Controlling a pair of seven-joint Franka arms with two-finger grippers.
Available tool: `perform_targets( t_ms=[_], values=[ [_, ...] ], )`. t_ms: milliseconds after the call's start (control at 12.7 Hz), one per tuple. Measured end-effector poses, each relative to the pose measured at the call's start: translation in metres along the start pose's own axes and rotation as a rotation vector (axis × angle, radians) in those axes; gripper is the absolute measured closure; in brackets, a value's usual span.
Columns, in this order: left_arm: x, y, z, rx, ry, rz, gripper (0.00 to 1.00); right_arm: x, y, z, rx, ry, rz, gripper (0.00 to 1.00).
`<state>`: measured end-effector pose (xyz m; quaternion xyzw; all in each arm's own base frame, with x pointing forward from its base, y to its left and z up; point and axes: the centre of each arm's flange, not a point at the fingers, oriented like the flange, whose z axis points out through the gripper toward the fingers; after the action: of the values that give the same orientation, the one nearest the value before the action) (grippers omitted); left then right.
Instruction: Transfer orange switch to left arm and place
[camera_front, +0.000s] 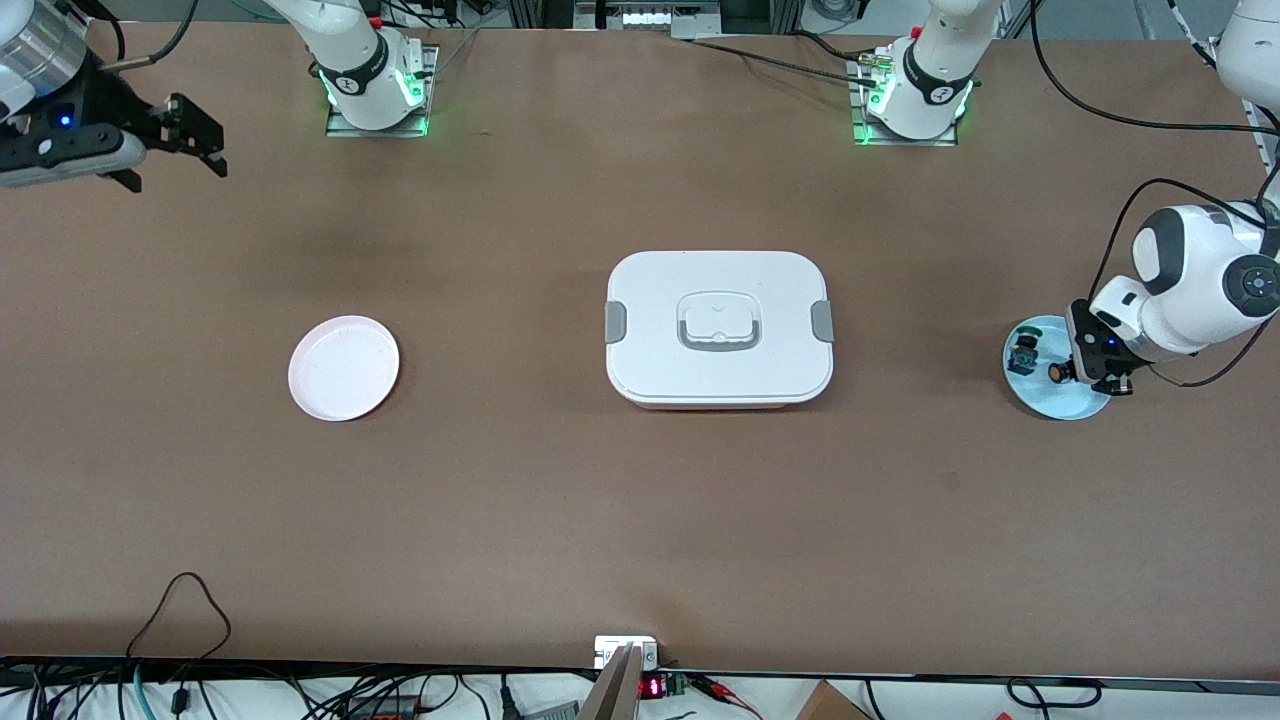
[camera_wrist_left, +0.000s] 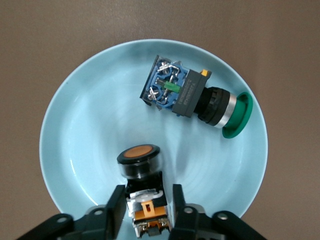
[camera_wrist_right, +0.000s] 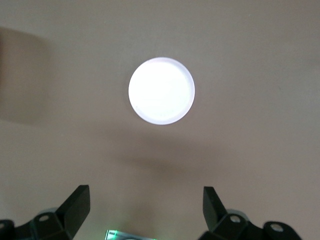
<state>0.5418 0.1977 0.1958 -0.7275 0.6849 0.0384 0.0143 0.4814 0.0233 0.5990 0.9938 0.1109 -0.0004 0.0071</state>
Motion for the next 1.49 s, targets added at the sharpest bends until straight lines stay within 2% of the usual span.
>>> perform_targets(
  t_ms=[393, 550, 707, 942, 1256, 1492],
  values=[
    [-0.002, -0.007, -0.010, 0.025, -0.008, -0.001, 0.01, 0.034, 0.012, 0.012, -0.005, 0.060, 0.039, 0.00],
    [-0.004, -0.011, -0.023, 0.022, -0.021, -0.002, 0.00, 0.045, 0.015, 0.017, -0.007, 0.078, 0.046, 0.00],
    [0.003, -0.018, -0.044, -0.028, -0.037, -0.011, 0.00, 0.048, 0.015, 0.015, -0.007, 0.084, 0.048, 0.00],
    [0.032, -0.038, -0.098, -0.102, -0.069, -0.088, 0.00, 0.051, 0.019, 0.013, -0.008, 0.092, 0.052, 0.00],
    [0.080, -0.051, -0.180, -0.231, -0.093, -0.303, 0.00, 0.056, 0.020, 0.009, -0.009, 0.100, 0.052, 0.00],
    [0.115, -0.049, -0.236, -0.296, -0.104, -0.509, 0.00, 0.057, 0.020, 0.011, -0.009, 0.097, 0.048, 0.00]
  ],
)
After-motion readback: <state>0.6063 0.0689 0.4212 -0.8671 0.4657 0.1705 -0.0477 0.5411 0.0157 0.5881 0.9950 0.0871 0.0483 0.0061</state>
